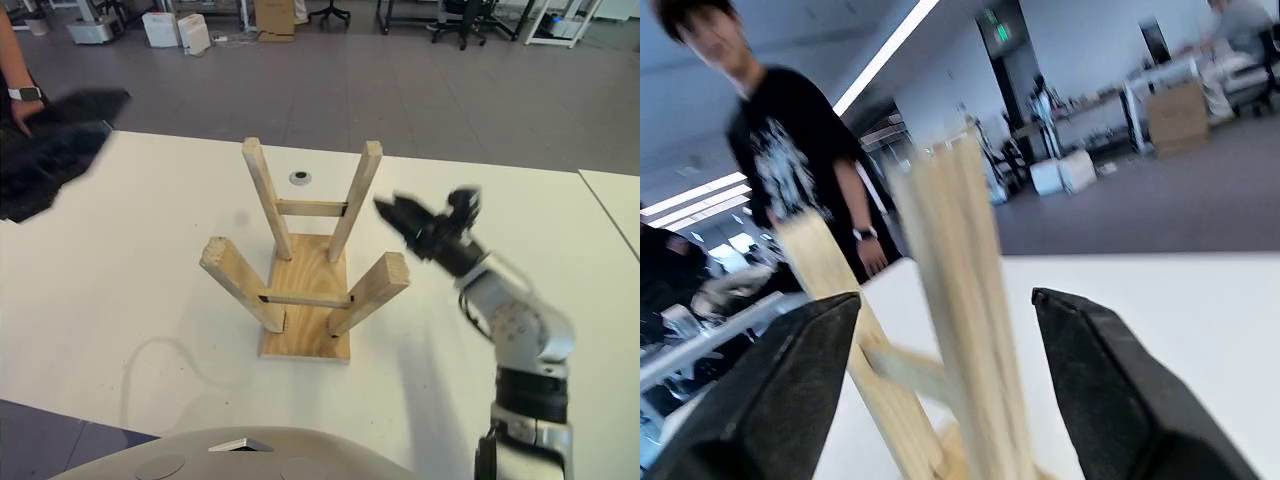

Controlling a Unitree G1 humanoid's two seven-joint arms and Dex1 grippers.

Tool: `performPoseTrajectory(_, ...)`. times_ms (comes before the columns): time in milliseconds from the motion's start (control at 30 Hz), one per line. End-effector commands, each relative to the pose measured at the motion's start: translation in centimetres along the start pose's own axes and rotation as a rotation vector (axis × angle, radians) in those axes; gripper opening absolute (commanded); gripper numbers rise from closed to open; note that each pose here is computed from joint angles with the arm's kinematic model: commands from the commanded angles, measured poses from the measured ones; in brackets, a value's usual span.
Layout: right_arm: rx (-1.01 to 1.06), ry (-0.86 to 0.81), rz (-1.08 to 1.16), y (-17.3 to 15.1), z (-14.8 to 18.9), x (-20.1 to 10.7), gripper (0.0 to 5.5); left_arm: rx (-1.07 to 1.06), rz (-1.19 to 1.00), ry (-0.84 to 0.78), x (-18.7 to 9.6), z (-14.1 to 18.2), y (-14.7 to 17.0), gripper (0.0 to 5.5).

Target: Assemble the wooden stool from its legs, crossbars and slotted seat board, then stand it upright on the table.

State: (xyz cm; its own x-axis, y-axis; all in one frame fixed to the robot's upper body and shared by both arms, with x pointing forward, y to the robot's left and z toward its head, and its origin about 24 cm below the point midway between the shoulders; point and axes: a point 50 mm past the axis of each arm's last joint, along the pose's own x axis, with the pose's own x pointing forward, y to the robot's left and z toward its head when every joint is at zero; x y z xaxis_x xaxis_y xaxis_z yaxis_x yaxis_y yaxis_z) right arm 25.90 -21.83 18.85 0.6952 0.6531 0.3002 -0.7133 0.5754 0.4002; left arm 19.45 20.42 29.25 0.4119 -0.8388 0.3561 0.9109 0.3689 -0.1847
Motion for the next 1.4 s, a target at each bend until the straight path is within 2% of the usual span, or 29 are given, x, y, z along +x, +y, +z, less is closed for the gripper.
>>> performPoseTrajectory(33, 0.155, -0.087, 0.417, 6.7, 3.3, 2.3, 3.23, -0.045, 0.204, 0.021, 0.8, -4.7, 1.3, 4.1)
performPoseTrajectory(133, 0.275, -0.14, 0.585, 9.4, 4.1, 1.3, 3.23, -0.003, 0.253, -0.085, 2.2, -4.6, 2.1, 4.1)
performPoseTrajectory(233, 0.322, -0.205, 0.613, 9.7, 4.4, 0.7, 3.23, 0.006, 0.179, -0.101, 4.8, -5.8, 1.8, 4.1)
performPoseTrajectory(300, 0.339, -0.265, 0.591, 9.2, 4.7, 0.7, 3.23, -0.027, 0.14, -0.084, 5.6, -7.2, 1.1, 4.1)
performPoseTrajectory(333, 0.347, -0.232, 0.565, 9.1, 4.1, 0.4, 3.23, -0.054, 0.13, -0.053, 5.5, -8.3, 0.8, 4.1)
performPoseTrajectory(400, 0.29, 0.03, 0.485, 9.3, 0.6, 0.1, 3.23, -0.122, 0.147, 0.021, 4.9, -10.8, 0.3, 4.1)
performPoseTrajectory(467, 0.219, 0.343, 0.414, 9.2, -4.0, -1.0, 3.23, -0.2, 0.181, 0.193, 3.6, -14.5, -0.4, 4.1)
performPoseTrajectory(500, 0.188, 0.476, 0.361, 8.8, -6.2, -1.8, 3.23, -0.234, 0.257, 0.367, 2.3, -17.6, -0.3, 4.1)
performPoseTrajectory(567, 0.181, 0.539, 0.267, 7.7, -8.2, -2.6, 3.23, -0.288, 0.465, 0.604, -0.2, -23.3, 0.3, 4.1)
performPoseTrajectory(633, 0.181, 0.452, 0.226, 6.7, -7.6, -1.9, 3.23, -0.305, 0.52, 0.625, -0.4, -25.2, 0.2, 4.1)
performPoseTrajectory(767, 0.166, 0.368, 0.226, 6.1, -6.6, -0.9, 3.23, -0.257, 0.49, 0.586, 0.5, -24.5, 0.3, 4.1)
performPoseTrajectory(867, 0.17, 0.325, 0.243, 6.0, -5.8, -0.4, 3.23, -0.199, 0.411, 0.568, 1.2, -22.7, -0.3, 4.1)
performPoseTrajectory(1033, 0.294, 0.142, 0.368, 7.5, -3.0, 0.5, 3.23, -0.129, 0.315, 0.543, 2.4, -20.5, -1.5, 4.1)
performPoseTrajectory(1167, 0.22, 0.227, 0.351, 7.6, -3.7, 0.6, 3.23, -0.124, 0.302, 0.532, 3.1, -20.4, -1.7, 4.1)
performPoseTrajectory(1233, 0.275, 0.056, 0.328, 6.7, -1.5, 1.1, 3.23, -0.128, 0.318, 0.507, 3.1, -20.4, -2.0, 4.1)
performPoseTrajectory(1300, 0.378, -0.158, 0.326, 5.9, 1.7, 1.5, 3.23, -0.148, 0.34, 0.408, 2.8, -19.2, -2.3, 4.1)
performPoseTrajectory(1400, 0.375, -0.18, 0.357, 5.9, 3.1, 1.2, 3.23, -0.154, 0.345, 0.1, 3.2, -14.9, -1.5, 4.1)
